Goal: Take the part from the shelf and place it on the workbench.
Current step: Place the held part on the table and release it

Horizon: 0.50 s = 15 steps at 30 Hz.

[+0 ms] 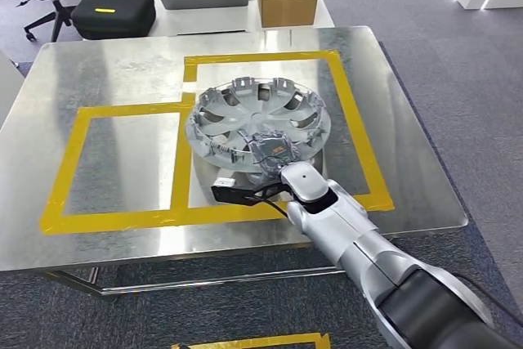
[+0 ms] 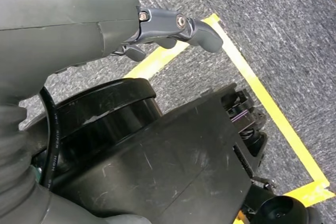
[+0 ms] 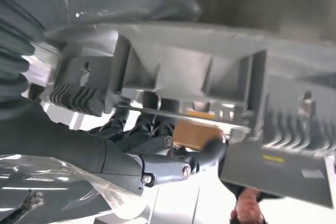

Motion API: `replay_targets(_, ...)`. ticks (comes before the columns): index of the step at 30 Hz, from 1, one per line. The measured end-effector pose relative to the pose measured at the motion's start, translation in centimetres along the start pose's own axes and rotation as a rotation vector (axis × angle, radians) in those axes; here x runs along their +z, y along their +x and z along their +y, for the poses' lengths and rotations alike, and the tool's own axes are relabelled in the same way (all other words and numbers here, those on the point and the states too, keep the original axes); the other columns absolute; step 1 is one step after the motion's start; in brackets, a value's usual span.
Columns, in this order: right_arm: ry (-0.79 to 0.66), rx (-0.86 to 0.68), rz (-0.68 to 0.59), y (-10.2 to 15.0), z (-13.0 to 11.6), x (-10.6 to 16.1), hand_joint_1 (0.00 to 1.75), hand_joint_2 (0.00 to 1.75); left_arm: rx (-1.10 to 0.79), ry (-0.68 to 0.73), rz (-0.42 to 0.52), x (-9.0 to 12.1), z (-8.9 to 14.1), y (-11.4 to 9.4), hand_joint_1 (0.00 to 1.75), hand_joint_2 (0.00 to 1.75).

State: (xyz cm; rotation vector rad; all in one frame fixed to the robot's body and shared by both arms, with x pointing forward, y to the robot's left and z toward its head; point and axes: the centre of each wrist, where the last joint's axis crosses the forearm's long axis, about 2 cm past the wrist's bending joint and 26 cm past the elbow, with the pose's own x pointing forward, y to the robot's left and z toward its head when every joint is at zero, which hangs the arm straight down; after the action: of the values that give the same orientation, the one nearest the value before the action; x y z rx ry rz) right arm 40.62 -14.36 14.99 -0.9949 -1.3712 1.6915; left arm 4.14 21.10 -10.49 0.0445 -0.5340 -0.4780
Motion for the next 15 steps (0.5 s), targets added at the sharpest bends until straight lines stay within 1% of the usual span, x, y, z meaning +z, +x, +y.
replay_targets(2,0.045,0.0,0.015,-0.3,0.1,0.0,0.0,0.0,0.006,-0.004,0.003,0.0,0.0,-0.1,0.0,0.0)
replay_targets(5,0.123,-0.025,0.004,-1.2,-0.3,-0.3,0.0,0.0,0.01,-0.003,0.015,0.0,0.0,-0.1,0.0,0.0)
replay_targets(9,0.222,-0.06,-0.037,-2.8,-1.6,-0.7,0.0,0.0,0.025,0.009,0.03,0.1,-0.1,-0.3,0.0,0.0)
replay_targets(12,0.293,-0.083,-0.08,-4.2,-2.9,-0.9,0.0,0.0,0.042,0.016,0.038,0.2,-0.1,-0.4,0.0,0.0)
replay_targets(15,0.344,-0.107,-0.124,-6.0,-4.8,-1.0,0.0,0.0,0.056,0.017,0.044,0.2,-0.1,-0.5,0.0,0.0)
